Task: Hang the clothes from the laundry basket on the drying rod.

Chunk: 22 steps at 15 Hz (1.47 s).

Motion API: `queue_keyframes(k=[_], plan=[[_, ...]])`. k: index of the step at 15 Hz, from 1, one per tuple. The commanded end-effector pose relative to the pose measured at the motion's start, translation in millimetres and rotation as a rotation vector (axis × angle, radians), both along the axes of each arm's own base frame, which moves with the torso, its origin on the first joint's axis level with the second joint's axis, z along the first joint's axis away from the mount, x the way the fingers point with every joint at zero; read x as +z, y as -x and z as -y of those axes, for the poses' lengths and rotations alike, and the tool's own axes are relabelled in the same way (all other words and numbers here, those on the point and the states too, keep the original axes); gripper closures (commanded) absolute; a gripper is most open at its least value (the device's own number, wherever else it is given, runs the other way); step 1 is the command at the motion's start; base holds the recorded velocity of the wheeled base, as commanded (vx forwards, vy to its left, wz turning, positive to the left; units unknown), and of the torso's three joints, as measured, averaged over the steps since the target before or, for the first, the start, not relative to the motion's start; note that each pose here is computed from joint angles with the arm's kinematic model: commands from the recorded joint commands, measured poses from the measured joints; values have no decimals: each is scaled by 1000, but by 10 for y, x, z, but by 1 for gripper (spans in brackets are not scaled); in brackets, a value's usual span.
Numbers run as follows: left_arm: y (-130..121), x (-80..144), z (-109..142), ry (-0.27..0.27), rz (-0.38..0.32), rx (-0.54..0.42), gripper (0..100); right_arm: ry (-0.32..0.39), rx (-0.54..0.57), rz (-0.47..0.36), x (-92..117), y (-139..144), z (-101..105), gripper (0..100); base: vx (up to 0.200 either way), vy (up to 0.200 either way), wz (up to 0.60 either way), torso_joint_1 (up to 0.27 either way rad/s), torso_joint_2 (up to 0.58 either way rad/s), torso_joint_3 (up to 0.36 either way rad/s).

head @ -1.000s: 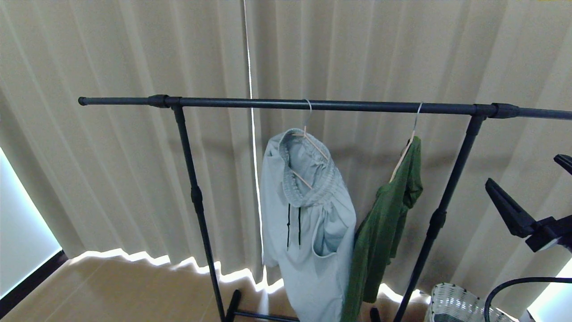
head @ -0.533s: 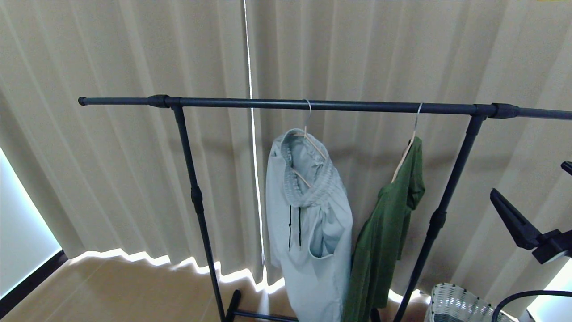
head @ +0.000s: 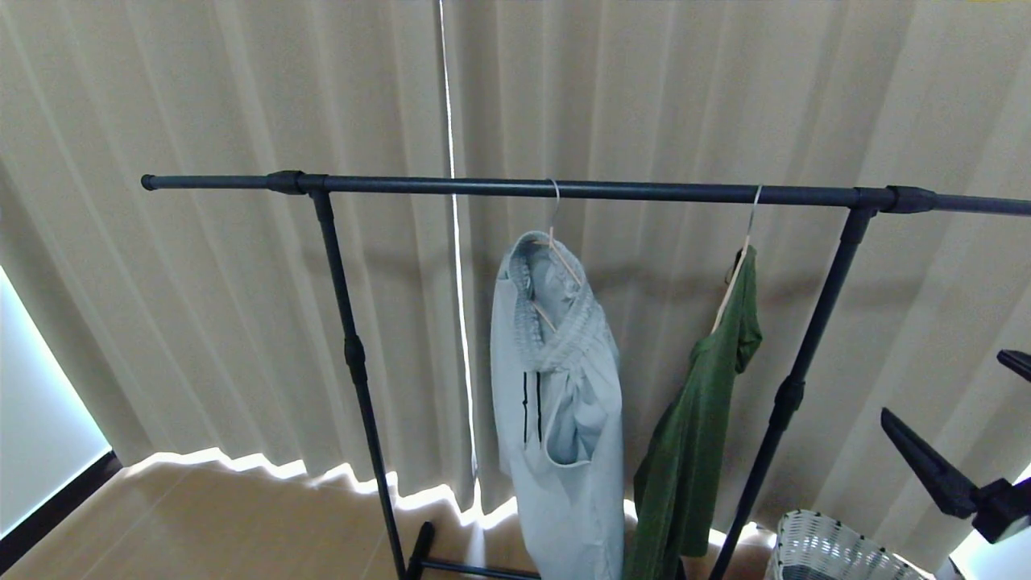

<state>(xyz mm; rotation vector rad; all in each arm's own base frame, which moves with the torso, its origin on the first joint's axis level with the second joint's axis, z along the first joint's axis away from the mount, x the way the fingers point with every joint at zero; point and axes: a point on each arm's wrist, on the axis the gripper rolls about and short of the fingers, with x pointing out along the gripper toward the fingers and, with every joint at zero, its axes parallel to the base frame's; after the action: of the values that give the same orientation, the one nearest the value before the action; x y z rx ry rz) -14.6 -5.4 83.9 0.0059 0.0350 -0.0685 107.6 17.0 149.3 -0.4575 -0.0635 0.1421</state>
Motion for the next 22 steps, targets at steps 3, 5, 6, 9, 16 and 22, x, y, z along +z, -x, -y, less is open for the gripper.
queue_keyframes(k=[3, 5, 6, 9, 16, 22], plan=[[-3, 3, 0, 17, -2, -2, 0, -19, 2, -149, -273, 685, 108, 0, 0, 0, 0, 0, 0, 0], [-3, 3, 0, 17, -2, -2, 0, -88, -22, -219, -390, 862, 140, 0, 0, 0, 0, 0, 0, 0], [-3, 1, 0, 17, -4, -2, 0, -113, -35, -237, -427, 901, 148, 0, 0, 0, 0, 0, 0, 0], [-3, 3, 0, 19, -2, 0, 0, -159, -166, -290, -618, 1059, 185, 0, 0, 0, 0, 0, 0, 0], [-3, 3, -1, 20, -2, 5, 0, -219, -352, -140, -652, 1217, 202, 0, 0, 0, 0, 0, 0, 0], [-3, 9, -22, 56, 4, 99, 0, -232, -446, -83, -698, 1240, 201, 0, 0, 0, 0, 0, 0, 0]])
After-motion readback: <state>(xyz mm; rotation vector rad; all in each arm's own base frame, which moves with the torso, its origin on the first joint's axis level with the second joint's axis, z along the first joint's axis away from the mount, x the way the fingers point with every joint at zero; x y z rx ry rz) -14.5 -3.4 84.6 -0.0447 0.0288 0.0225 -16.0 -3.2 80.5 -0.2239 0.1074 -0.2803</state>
